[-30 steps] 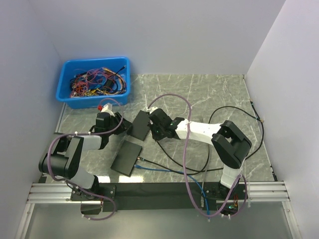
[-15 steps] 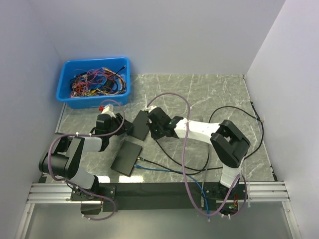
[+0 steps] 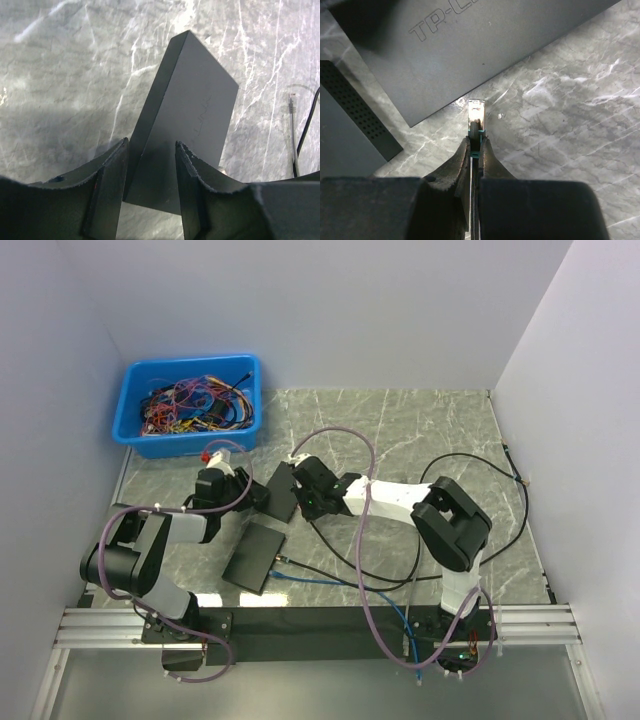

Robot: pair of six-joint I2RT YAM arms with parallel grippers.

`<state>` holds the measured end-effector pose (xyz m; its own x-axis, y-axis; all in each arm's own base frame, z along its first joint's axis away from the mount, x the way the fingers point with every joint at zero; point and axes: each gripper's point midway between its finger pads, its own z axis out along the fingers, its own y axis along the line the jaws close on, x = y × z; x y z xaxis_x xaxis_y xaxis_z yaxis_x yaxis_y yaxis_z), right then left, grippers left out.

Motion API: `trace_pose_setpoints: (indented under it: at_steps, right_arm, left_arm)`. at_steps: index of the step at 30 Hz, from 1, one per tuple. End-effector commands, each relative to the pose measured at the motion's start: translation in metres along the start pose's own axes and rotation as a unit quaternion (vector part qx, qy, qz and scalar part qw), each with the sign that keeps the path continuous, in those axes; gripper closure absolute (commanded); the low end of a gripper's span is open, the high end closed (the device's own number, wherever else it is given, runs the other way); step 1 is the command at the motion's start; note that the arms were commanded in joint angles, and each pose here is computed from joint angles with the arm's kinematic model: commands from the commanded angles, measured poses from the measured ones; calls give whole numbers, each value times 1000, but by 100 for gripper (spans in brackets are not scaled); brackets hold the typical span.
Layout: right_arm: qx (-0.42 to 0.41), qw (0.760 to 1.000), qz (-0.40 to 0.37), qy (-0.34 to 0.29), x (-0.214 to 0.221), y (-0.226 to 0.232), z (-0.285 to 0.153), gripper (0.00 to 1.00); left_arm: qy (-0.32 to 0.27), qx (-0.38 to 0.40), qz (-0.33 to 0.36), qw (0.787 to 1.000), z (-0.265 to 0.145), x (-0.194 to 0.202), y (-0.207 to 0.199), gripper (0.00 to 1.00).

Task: Insert the plug into the switch port

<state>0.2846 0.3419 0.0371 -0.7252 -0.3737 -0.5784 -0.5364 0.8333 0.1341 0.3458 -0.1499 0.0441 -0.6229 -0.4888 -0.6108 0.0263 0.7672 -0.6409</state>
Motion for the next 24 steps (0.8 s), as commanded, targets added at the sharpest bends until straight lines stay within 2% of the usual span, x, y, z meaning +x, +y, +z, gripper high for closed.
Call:
trace_pose_setpoints:
  at_steps: [1, 11, 24]
  right_arm:
    - [-2, 1000, 3, -22, -18, 6, 3, 100]
    - [-3, 1000, 2, -28, -27, 9, 8, 100]
    - [-5, 999, 3, -32, -33, 10, 8, 100]
  left_arm:
    - [-26, 37, 25, 999, 3, -22, -23, 52]
    - [1, 35, 28, 999, 17, -10, -21, 53]
    - [8, 35, 34, 999, 23, -6, -22, 53]
